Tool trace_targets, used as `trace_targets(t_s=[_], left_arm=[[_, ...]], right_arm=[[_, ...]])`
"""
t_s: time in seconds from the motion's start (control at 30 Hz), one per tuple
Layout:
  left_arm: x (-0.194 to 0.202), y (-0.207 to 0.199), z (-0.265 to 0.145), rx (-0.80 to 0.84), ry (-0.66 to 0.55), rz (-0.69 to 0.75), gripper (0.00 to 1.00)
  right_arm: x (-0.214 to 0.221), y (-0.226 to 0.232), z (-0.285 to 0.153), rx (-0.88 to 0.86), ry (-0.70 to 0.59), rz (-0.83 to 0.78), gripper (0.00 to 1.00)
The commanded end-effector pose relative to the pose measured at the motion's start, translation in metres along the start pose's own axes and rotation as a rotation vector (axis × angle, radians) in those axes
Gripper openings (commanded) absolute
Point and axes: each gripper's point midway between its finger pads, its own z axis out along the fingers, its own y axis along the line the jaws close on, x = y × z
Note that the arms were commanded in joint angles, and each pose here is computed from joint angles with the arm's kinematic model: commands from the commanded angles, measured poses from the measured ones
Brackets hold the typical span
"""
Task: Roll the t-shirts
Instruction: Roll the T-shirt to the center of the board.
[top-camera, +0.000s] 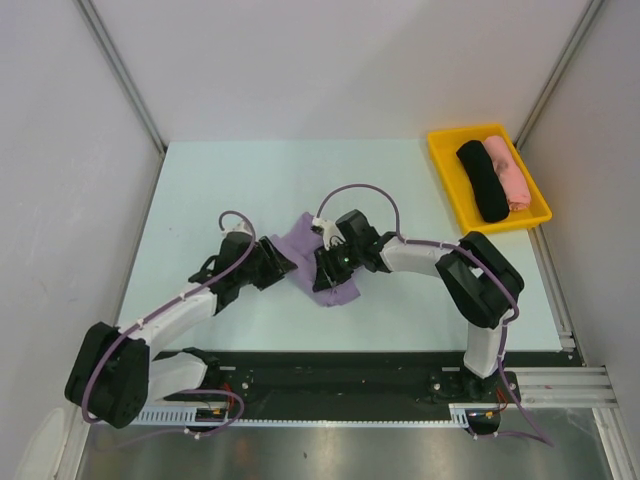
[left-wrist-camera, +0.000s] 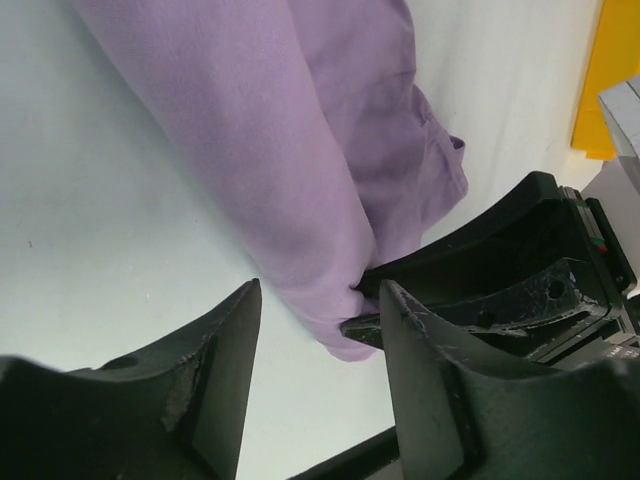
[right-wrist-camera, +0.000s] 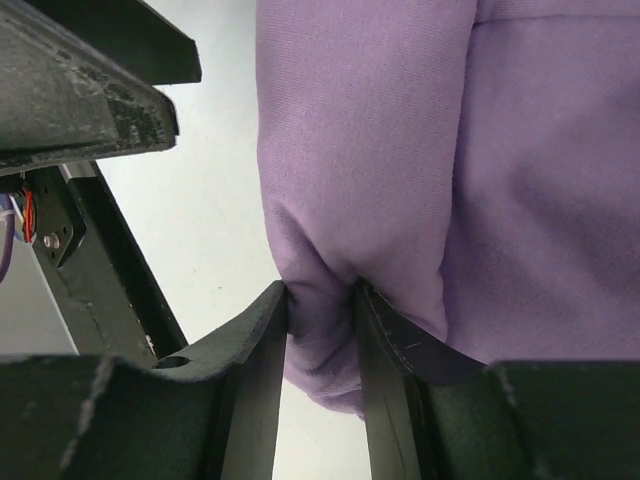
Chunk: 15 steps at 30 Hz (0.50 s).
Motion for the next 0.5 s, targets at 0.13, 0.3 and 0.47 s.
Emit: trace_targets(t_s=[0.13,0.3,0.47], left_arm=[[-0.01,0.006,0.018,-0.064,-0.047,-0.025,0.69],[-0.017,0.005,0.032,-0.069,-0.072,-0.05,0.71],[-0.022,0.002,0.047,-0.033,-0.107,-0.085,0.68]], right_arm=[[0.019,0.005,0.006,-0.035,0.064,0.05,0.37],[0.022,0.002,0.005,-0.021,0.074,0.047,0.36],[0.021,0.002,0.003,-0.014,0.07,0.042,0.36]])
